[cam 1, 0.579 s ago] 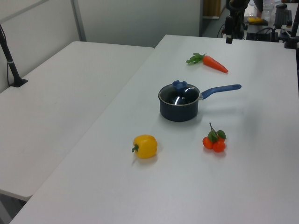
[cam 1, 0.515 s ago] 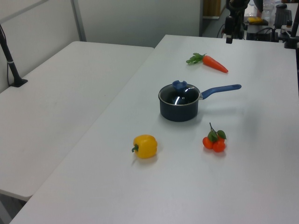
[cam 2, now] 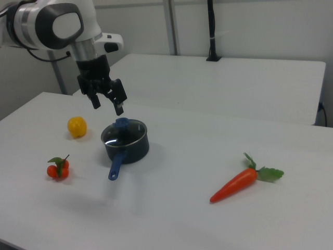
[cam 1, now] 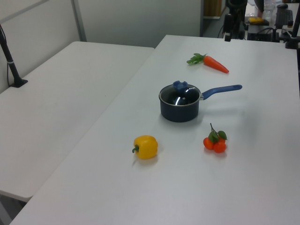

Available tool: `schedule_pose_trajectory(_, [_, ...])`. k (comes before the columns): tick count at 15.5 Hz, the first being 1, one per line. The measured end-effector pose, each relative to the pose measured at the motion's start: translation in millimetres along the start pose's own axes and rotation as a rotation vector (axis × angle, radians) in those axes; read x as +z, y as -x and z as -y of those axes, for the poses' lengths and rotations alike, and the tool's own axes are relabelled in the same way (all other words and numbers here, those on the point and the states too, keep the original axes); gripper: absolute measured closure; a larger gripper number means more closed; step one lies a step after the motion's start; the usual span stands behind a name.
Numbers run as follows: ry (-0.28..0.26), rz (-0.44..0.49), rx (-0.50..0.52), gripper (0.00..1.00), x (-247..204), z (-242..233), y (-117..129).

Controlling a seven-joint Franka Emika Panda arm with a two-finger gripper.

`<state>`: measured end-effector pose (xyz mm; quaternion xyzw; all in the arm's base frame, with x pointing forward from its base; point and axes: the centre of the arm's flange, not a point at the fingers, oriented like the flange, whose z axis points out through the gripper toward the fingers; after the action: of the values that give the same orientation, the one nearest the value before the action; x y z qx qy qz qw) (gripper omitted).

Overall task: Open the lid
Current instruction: 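Move the open gripper over the pot and lower onto the blue lid knob, then close the gripper around the blue knob of the glass lid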

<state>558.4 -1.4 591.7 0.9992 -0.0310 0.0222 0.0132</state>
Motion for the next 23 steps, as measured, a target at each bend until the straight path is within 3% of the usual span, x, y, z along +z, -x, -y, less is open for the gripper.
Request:
schedule_pose_trajectory(5, [-0.034,-0.048,-0.027,0.0,15,17,-53])
schedule_pose_trajectory(8, [-0.047,-0.105,-0.088,0.0,50,54,-85])
schedule_pose_trajectory(14, [-0.053,-0.1,-0.234,0.0,108,111,-103])
schedule_pose_trajectory(23, [-0.055,-0.089,-0.257,0.0,158,129,-115])
